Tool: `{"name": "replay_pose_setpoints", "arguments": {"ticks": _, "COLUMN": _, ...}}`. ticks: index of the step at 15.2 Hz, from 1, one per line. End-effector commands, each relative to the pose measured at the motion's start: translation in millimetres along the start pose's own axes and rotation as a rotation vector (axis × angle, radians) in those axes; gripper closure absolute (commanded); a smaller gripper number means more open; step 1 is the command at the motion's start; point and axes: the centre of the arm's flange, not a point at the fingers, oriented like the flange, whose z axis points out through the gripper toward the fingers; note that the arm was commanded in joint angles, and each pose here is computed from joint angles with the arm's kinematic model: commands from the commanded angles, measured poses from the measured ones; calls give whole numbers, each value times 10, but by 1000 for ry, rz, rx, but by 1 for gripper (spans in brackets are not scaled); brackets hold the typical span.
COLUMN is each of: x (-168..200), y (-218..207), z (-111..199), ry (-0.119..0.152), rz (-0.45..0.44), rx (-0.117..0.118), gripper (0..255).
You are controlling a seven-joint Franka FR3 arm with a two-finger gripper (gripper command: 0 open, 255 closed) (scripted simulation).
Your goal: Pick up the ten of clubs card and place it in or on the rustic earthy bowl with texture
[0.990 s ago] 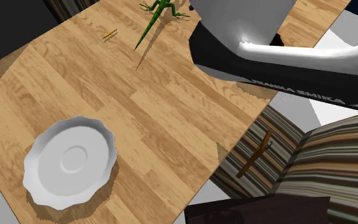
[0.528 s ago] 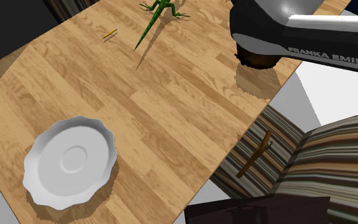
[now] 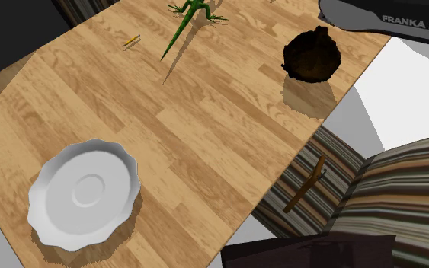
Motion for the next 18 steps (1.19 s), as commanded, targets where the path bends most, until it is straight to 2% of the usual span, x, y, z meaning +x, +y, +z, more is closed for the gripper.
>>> {"name": "replay_pose_setpoints", "arguments": {"ticks": 1, "x": 204, "y": 89, "z": 147, "ry": 1, "rz": -1, "rx": 1, "gripper": 255}}
{"name": "replay_pose_setpoints", "arguments": {"ticks": 3, "x": 374, "y": 164, "z": 256, "ry": 1, "rz": -1, "rx": 1, "gripper": 255}}
{"name": "replay_pose_setpoints", "arguments": {"ticks": 18, "x": -107, "y": 109, "z": 882, "ry": 1, "rz": -1, "rx": 1, "gripper": 255}}
